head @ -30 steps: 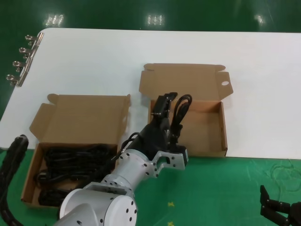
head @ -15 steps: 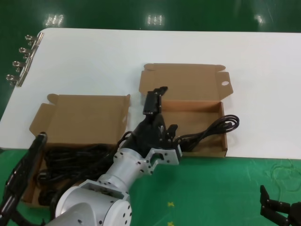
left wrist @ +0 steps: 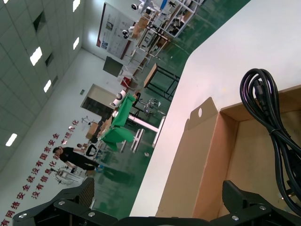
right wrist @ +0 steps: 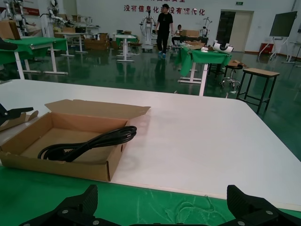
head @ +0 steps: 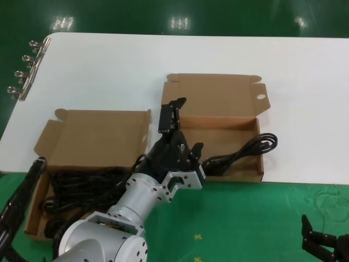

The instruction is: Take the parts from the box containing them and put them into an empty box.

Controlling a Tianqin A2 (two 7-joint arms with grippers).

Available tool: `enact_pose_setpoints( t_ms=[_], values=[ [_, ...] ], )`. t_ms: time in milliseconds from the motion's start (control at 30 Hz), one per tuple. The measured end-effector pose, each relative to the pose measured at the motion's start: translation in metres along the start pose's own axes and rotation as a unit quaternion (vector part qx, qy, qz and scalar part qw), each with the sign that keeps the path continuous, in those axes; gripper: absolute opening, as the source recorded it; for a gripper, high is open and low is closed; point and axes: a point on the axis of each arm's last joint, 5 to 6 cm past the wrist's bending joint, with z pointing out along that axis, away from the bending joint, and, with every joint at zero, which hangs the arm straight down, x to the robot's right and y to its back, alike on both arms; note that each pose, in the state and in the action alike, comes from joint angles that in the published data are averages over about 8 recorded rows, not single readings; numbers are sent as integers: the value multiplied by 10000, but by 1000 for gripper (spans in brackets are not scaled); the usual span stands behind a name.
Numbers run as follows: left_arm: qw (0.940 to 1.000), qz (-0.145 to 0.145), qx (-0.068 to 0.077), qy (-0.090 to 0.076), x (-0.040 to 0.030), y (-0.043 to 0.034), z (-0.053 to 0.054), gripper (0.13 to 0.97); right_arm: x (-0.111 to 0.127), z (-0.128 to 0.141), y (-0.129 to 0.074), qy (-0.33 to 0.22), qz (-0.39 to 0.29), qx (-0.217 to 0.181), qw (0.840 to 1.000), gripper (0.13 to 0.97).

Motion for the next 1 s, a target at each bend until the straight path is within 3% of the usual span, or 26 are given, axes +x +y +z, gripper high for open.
enact_pose_setpoints(
  t_ms=[200,500,733,1000],
  values=[
    [9996,-275,-82,16,61,-11,-58,966,0,0,0,0,0,0,10000,966],
    [9929,-1139,-354,52,228,-30,-256,966,0,0,0,0,0,0,10000,966],
    [9807,-1861,-595,55,338,-26,-444,966,0,0,0,0,1,0,10000,966],
    [9611,-2626,-861,19,423,5,-673,966,0,0,0,0,0,0,10000,966]
  ],
)
